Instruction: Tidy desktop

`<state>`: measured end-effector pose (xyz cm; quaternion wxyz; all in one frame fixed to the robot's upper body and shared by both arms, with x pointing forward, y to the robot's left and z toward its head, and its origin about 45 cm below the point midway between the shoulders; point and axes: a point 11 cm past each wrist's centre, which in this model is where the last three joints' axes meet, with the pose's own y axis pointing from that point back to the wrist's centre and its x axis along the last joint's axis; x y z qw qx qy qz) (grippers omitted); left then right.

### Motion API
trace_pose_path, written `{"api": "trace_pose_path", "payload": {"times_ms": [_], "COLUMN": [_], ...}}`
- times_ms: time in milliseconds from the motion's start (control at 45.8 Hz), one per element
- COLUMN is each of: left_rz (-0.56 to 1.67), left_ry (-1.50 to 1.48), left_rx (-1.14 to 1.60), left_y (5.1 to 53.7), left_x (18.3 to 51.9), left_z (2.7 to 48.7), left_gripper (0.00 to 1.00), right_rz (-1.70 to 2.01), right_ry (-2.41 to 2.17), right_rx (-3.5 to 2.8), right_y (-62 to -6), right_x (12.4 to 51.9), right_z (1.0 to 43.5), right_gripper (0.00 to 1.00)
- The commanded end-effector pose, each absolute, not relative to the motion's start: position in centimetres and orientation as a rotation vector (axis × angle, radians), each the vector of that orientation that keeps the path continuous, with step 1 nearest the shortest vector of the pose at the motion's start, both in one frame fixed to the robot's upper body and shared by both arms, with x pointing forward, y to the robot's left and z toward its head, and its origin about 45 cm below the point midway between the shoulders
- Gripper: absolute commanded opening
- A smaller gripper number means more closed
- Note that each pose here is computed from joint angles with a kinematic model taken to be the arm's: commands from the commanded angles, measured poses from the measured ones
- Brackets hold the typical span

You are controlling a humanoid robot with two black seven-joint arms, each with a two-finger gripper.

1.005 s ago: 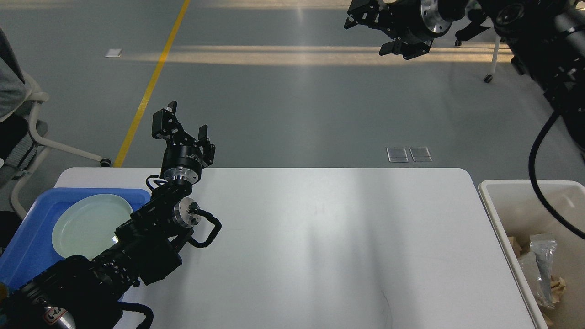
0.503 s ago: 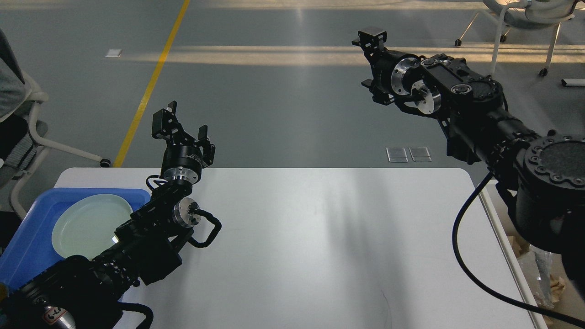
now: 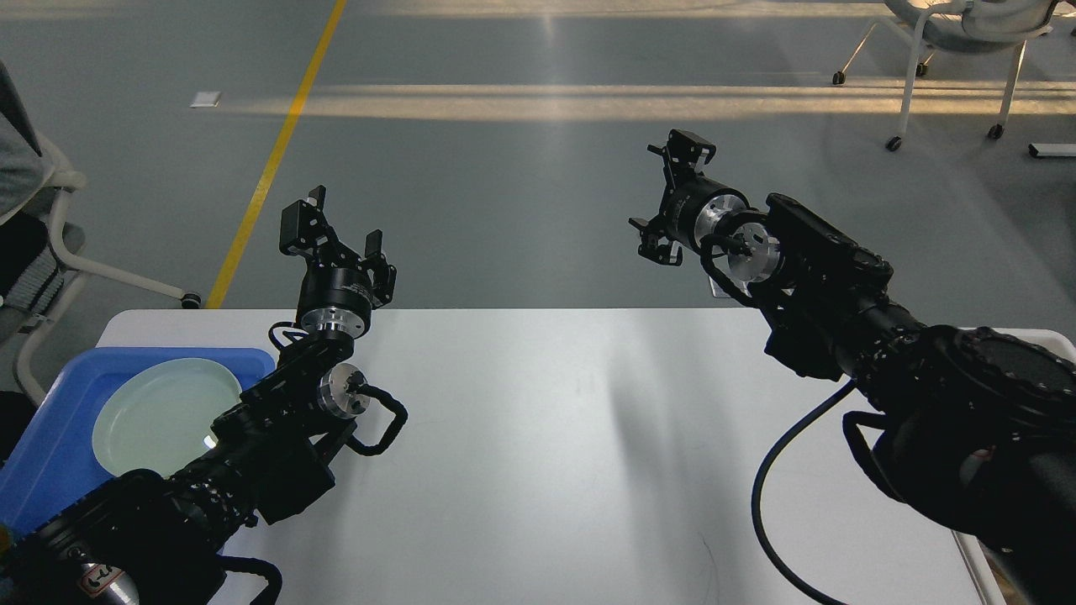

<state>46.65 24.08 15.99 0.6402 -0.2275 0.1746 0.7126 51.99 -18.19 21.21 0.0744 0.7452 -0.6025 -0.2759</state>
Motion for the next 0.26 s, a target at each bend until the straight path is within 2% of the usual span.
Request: {"api": "trace_pose_path", "payload": {"times_ms": [0,109,240], "left_rz": [1.625,1.625,1.625], "left_ry": [0.398,0.398,0.398], "left_rx": [-0.519,-0.519,-0.519], "left_y": [24.08,24.08,24.08], "left_x": [46.65,46.65,46.65], "left_z": [15.99,15.99,15.99], "left_gripper": [0.99,0.99,0.99], "right_rz": [-1.096,-1.272,-1.3], "right_ry": [-1.982,-2.057,-2.07], "right_rx": [2.167,2.135,2.121], "right_y": [-19.01,-19.37,-19.7], "right_x": [51.95,51.9,51.75], "right_z": [20.69,20.48,20.1], "right_gripper": [1.0,1.0,1.0]}}
